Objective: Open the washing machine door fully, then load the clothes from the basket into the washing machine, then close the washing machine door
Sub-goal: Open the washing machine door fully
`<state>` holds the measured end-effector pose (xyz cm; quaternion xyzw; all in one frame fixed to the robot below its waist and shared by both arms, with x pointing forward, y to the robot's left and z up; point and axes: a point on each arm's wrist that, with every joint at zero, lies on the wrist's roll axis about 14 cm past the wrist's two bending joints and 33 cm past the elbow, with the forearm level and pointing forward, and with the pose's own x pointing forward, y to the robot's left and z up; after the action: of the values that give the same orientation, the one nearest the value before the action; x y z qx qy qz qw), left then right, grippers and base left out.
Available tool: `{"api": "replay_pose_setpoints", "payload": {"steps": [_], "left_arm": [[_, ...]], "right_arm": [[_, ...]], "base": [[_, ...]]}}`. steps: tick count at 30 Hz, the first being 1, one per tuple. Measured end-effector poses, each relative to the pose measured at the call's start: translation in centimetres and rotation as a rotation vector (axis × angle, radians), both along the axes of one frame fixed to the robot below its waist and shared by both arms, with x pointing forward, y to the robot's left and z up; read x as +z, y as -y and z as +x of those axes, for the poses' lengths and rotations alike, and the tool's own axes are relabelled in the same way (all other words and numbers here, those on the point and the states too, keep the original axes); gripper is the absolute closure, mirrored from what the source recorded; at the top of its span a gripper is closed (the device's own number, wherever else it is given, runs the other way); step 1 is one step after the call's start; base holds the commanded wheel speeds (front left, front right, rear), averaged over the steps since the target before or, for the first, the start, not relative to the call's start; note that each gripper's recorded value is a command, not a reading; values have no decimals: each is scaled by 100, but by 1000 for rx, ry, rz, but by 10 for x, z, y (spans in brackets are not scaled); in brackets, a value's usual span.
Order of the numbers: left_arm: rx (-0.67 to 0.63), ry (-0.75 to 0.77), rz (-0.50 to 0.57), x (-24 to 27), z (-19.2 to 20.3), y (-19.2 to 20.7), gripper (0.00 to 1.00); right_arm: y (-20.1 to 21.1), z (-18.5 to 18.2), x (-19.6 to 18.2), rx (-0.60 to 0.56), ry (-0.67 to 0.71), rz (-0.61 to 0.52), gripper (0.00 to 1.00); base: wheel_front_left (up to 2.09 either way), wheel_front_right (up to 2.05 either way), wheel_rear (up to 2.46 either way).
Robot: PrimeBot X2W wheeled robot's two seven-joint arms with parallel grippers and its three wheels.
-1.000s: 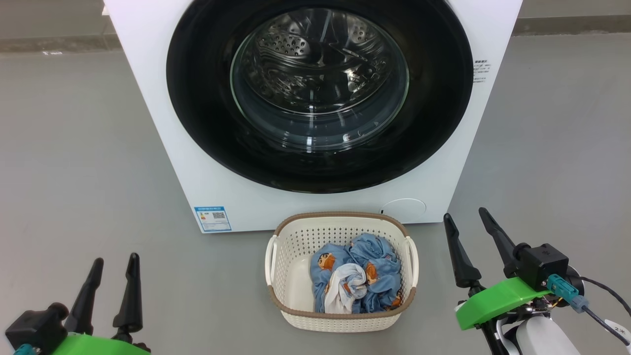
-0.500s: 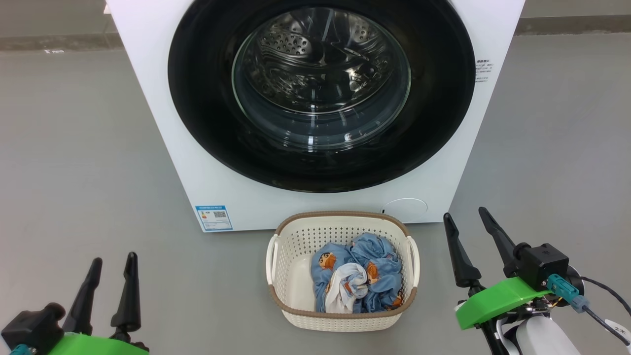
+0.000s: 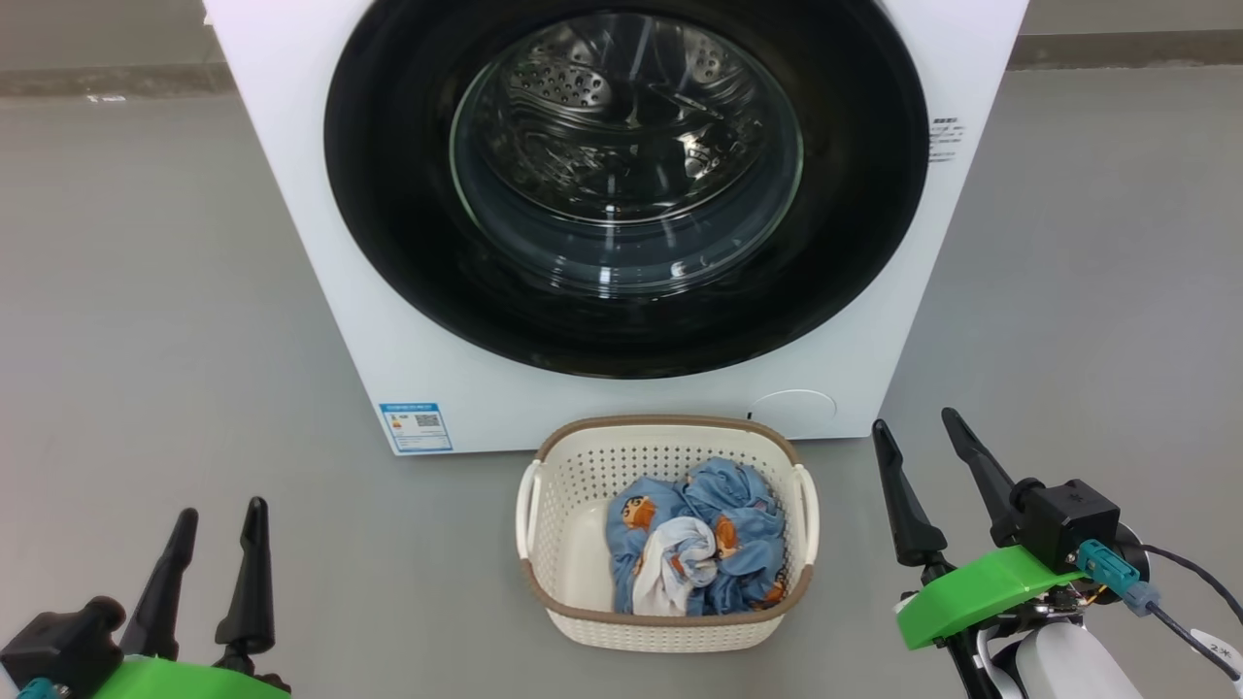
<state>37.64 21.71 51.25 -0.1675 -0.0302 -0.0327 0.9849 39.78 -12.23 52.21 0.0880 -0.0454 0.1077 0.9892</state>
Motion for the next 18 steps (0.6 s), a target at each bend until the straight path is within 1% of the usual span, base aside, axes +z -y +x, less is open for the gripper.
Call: {"api": "replay_pose_setpoints", "payload": {"steps": [4,13,18], "left_arm": [[1,0,0,0,0,0,0],[0,-3,-2,-1,0,1,0],[-2,-3,-8,-1,0,2,0]], "right_arm": [[0,0,0,0,0,4,0],[0,0,0,-1,-1,5,0],[1,0,0,-1,-2,2,0]], "base": [[87,87,-174],[119,119,-239],[92,92,-184]]}}
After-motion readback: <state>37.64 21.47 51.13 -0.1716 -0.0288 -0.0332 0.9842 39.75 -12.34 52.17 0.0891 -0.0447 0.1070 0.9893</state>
